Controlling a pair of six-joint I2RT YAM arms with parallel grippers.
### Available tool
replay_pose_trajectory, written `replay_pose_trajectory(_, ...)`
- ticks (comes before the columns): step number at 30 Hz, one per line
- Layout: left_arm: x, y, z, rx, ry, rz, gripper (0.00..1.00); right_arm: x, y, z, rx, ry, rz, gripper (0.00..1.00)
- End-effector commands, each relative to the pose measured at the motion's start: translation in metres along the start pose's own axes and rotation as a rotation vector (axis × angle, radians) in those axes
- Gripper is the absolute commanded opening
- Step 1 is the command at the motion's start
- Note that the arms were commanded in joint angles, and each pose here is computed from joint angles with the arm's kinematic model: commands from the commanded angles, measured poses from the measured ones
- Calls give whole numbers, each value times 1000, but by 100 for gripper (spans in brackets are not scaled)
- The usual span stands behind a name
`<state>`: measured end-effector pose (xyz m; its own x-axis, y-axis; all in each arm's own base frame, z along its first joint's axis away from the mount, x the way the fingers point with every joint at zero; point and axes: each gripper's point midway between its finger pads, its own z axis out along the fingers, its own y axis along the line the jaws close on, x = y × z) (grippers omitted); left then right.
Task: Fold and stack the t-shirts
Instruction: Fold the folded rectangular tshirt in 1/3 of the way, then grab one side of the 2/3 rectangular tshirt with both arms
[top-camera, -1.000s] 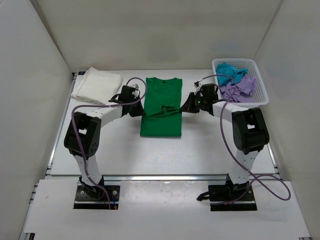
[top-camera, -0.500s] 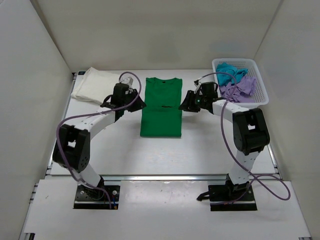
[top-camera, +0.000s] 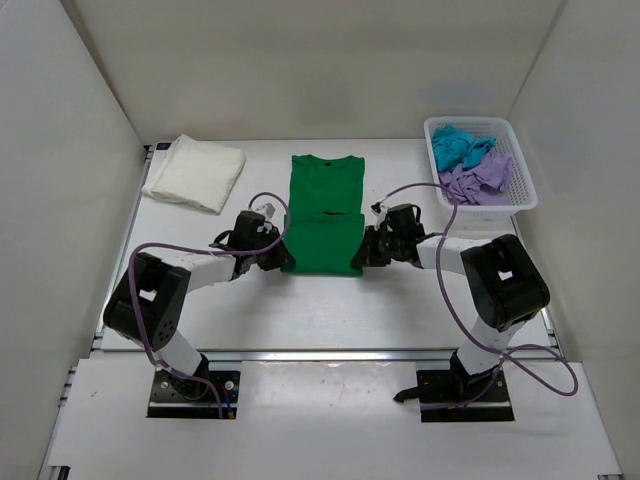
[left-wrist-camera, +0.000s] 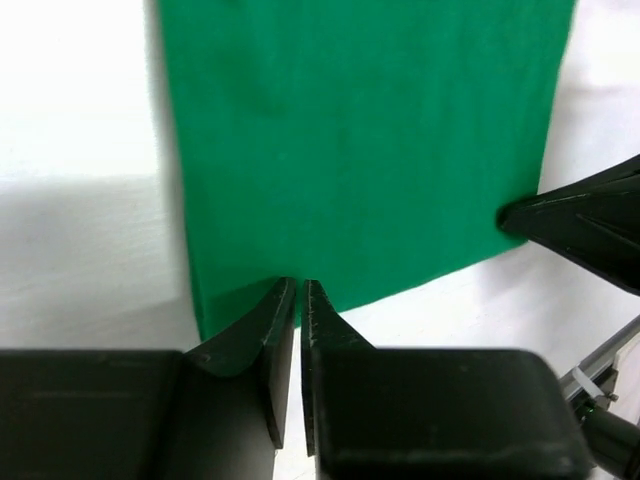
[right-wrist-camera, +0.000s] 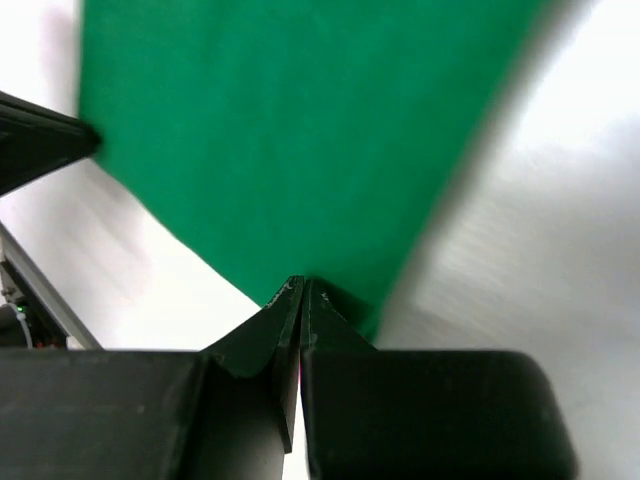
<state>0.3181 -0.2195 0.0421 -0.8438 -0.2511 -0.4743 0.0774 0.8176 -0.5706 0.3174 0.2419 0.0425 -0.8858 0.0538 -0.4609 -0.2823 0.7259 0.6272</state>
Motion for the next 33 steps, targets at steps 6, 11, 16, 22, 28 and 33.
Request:
replay_pose_trajectory(6, 13, 18, -10, -13, -8, 14, 33, 14, -19, -7, 3, -52, 35, 0)
replay_pose_trajectory(11, 3, 28, -29, -51, -69, 10, 48, 11, -10, -21, -8, -87, 13, 3)
replay_pose_trajectory(16, 9, 37, -34, -67, -63, -9, 53, 20, -1, -39, -28, -118, 6, 29)
replay_pose_trajectory(22, 17, 39, -21, -71, -41, -33, 49, 40, -23, -37, 0, -91, 62, 38)
replay_pose_trajectory(28, 23, 46, -10, -85, -24, -64, 38, 37, -26, -25, -33, -87, 101, 39)
replay_pose_trajectory(33, 24, 47, -5, -93, -24, -64, 29, 35, -26, -15, -51, -86, 144, 34)
